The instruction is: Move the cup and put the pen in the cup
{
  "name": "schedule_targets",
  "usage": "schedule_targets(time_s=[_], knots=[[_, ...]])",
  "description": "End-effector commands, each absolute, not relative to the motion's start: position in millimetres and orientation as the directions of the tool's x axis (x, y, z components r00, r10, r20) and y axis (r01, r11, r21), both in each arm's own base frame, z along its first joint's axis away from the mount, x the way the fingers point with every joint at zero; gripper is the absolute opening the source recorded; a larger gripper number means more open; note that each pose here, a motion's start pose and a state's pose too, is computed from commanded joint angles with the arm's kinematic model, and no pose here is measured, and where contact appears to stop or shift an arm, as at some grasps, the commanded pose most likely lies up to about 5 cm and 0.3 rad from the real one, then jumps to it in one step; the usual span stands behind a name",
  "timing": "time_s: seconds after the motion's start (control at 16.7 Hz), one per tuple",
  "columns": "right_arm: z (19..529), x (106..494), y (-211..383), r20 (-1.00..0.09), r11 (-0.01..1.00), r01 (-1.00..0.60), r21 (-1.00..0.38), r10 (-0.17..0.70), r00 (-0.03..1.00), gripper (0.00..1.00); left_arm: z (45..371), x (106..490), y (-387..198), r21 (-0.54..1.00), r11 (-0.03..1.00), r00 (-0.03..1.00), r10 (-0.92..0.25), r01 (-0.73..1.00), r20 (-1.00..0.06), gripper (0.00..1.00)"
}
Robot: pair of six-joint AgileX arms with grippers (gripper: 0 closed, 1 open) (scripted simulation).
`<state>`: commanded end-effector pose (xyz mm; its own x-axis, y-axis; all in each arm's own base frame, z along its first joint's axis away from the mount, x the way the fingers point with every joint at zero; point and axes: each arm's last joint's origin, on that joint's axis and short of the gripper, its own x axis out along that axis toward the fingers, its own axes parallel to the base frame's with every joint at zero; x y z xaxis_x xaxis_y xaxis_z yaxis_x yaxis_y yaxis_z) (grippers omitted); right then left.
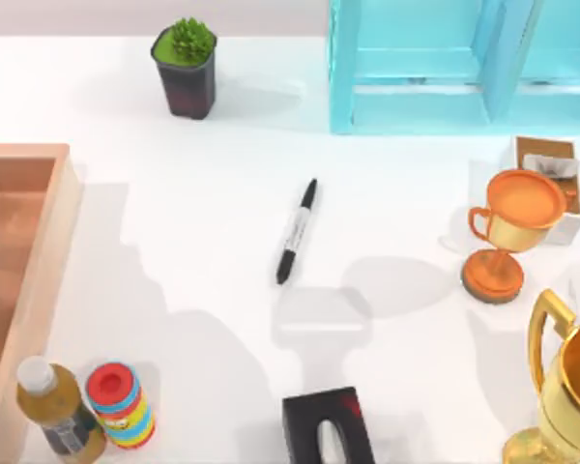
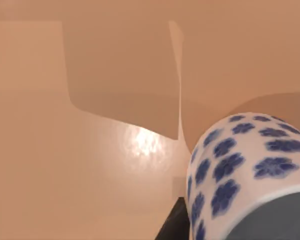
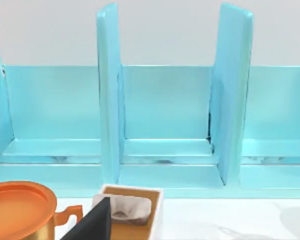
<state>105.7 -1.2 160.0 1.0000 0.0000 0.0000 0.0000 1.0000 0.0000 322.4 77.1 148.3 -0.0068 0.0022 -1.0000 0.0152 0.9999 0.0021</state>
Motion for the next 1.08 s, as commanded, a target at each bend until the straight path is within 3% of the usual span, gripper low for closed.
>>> schedule_targets(time_s=[0.48, 0.78, 1.08], knots=[[160, 106, -1, 0.000, 1.000, 0.000, 0.000, 0.000, 1.000, 1.00, 158, 328, 77, 0.017, 1.000, 0.022, 0.017, -0.013, -1.000, 0.00], [160, 106, -1, 0.000, 1.000, 0.000, 0.000, 0.000, 1.000, 1.00, 214, 353, 73, 0.031, 0.988, 0.155, 0.056, -0.154, -0.986, 0.00], [160, 106, -1, 0.000, 1.000, 0.000, 0.000, 0.000, 1.000, 1.00, 255, 347, 0, -0.001, 0.997, 0.061, 0.003, -0.076, -0.998, 0.00]])
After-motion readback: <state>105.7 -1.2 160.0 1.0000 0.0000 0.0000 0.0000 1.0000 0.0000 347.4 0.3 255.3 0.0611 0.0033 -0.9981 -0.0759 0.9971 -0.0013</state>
